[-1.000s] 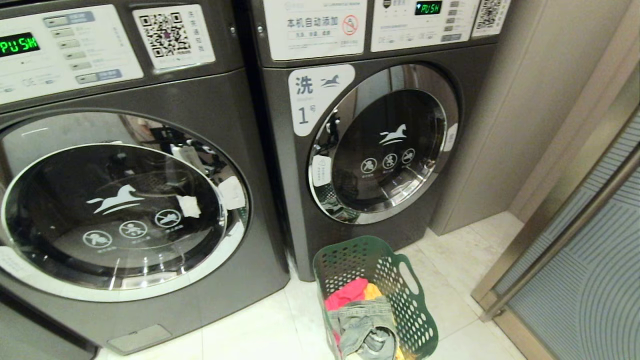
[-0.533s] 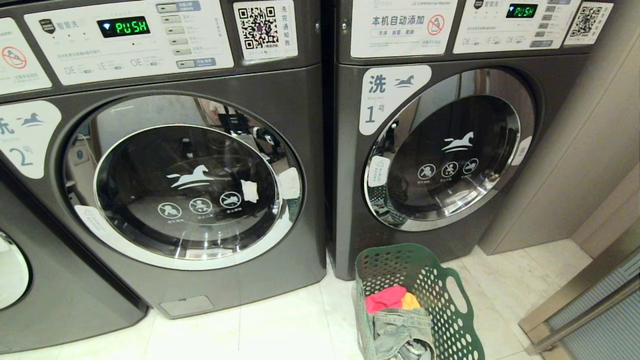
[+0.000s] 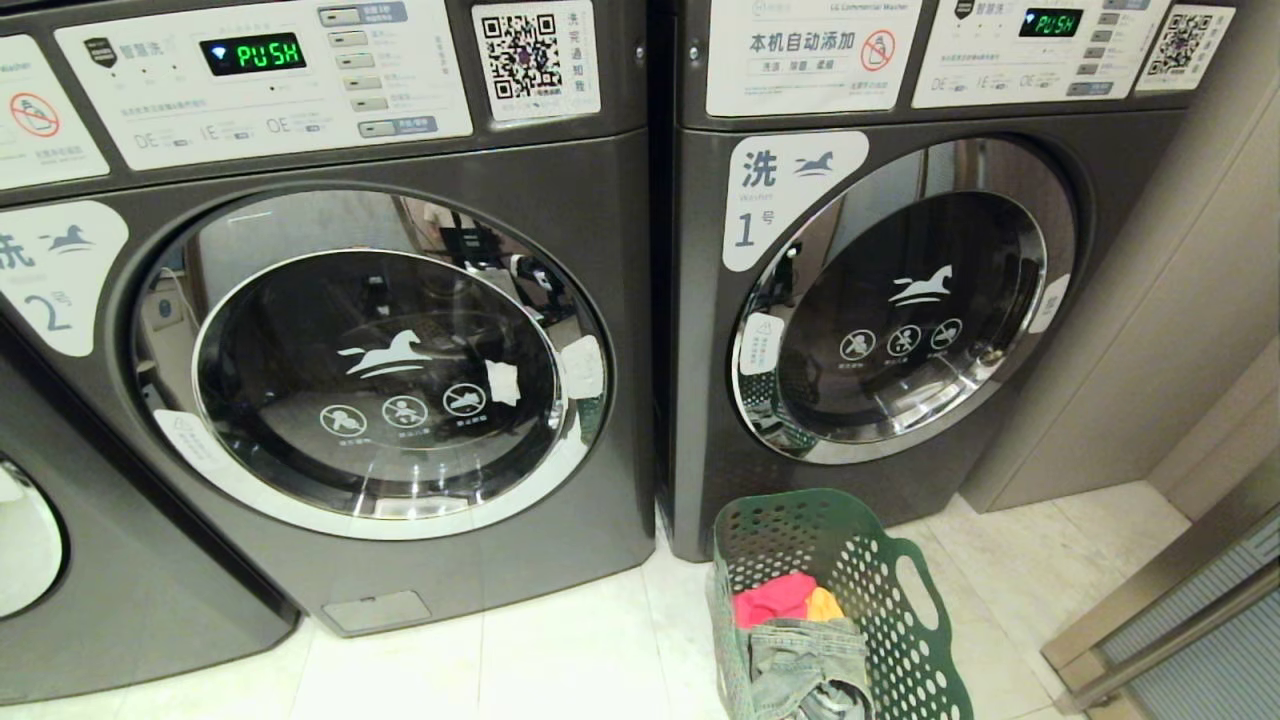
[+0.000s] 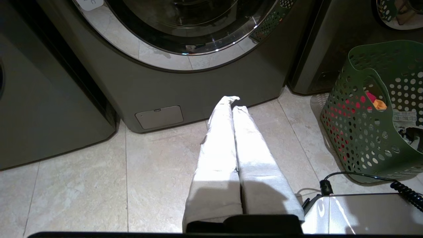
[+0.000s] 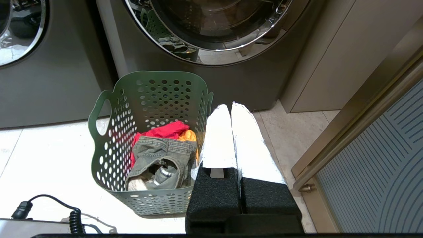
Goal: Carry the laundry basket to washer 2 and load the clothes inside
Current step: Open the lid of the washing machine
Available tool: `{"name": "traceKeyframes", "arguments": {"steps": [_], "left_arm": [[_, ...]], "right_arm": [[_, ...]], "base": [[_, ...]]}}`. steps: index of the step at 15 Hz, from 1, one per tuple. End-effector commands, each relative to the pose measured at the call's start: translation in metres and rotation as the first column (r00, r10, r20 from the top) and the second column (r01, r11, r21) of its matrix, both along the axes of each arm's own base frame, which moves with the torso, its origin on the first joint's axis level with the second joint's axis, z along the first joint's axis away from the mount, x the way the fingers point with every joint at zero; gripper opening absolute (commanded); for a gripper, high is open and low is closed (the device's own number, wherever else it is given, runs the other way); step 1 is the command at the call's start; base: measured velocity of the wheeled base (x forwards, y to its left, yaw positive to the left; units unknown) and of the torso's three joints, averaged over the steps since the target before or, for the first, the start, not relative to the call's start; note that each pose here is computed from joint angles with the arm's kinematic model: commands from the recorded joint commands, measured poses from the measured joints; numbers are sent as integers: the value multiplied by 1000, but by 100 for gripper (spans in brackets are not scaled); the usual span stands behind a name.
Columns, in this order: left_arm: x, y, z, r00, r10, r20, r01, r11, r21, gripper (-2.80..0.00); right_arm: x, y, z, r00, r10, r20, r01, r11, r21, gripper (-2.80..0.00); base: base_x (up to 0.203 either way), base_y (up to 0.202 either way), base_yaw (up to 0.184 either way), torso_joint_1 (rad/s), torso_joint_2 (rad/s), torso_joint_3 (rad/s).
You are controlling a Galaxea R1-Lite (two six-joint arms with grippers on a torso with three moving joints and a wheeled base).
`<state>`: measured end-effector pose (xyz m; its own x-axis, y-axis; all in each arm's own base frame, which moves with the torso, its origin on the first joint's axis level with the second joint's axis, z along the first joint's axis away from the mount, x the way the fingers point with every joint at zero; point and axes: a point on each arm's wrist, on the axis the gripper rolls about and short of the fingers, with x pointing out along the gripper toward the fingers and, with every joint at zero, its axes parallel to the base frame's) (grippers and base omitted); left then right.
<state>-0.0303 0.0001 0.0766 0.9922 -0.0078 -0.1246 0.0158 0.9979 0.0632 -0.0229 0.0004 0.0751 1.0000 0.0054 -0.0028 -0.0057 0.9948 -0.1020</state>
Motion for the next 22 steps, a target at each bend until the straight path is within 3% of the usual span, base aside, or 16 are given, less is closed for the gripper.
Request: {"name": "traceKeyframes", "arguments": {"steps": [1,22], "left_arm": [[0,0,0,1000,0,1,0,1000,0,-280],[0,0,0,1000,0,1,0,1000,0,-280]], "right_arm": [[0,0,0,1000,1,0,-1,1000,-2,-280],[0,0,0,1000,1,0,-1,1000,9,-280]], "base": [[0,0,0,0,0,0],[0,0,0,0,0,0]]}}
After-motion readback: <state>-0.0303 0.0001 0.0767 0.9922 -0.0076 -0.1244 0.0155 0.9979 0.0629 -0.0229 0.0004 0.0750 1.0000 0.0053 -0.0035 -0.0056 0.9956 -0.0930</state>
